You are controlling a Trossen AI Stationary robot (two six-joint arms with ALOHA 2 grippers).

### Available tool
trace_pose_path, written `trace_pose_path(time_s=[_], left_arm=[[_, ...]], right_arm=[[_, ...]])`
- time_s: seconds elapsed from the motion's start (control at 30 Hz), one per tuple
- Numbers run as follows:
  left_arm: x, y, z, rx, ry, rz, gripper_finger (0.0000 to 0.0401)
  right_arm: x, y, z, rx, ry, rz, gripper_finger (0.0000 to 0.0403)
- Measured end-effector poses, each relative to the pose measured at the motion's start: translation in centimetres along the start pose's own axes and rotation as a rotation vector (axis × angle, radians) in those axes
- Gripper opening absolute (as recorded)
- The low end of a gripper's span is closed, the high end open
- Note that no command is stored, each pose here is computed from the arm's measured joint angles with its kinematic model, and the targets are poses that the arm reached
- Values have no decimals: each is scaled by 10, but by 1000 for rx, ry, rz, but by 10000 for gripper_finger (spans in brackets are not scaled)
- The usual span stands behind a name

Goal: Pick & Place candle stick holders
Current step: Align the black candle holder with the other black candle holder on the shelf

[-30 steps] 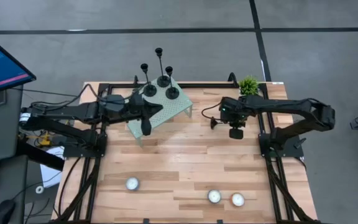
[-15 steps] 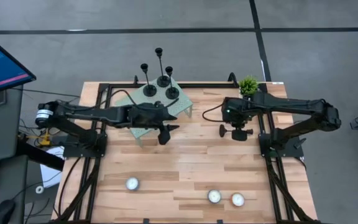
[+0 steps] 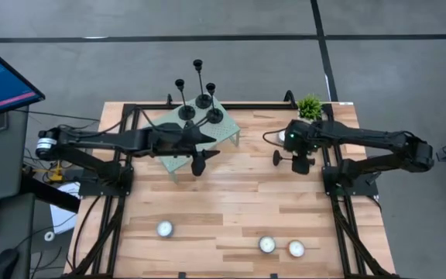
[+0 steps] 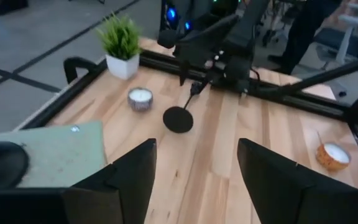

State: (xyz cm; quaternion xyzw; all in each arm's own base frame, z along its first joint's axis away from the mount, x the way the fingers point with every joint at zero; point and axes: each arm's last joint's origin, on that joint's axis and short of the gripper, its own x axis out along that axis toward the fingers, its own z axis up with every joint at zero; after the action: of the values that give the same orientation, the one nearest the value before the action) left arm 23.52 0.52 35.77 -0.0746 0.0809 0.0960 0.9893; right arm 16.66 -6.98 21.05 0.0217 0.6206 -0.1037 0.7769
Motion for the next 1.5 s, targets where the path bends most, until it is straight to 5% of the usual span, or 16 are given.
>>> trace_pose_path(time_s=[0.2,0.73,0.87,1.03,1.5], left_arm=[[-3,0,1,-1,-7,3,223],[-3,0,2,-1,-9,-1,218],[-3,-3,1,1,-7,-12,218],[-4,-8,0,5,-4,-35,218],[-4,-8,0,8,-4,-34,219]], right_arm=[[14,-19,-8,129,118,-3,232],[73,-48,-7,181,362,69,192],[81,-56,-6,236,338,96,149],[83,-54,-5,249,328,115,19],[27,-23,12,203,201,123,3]])
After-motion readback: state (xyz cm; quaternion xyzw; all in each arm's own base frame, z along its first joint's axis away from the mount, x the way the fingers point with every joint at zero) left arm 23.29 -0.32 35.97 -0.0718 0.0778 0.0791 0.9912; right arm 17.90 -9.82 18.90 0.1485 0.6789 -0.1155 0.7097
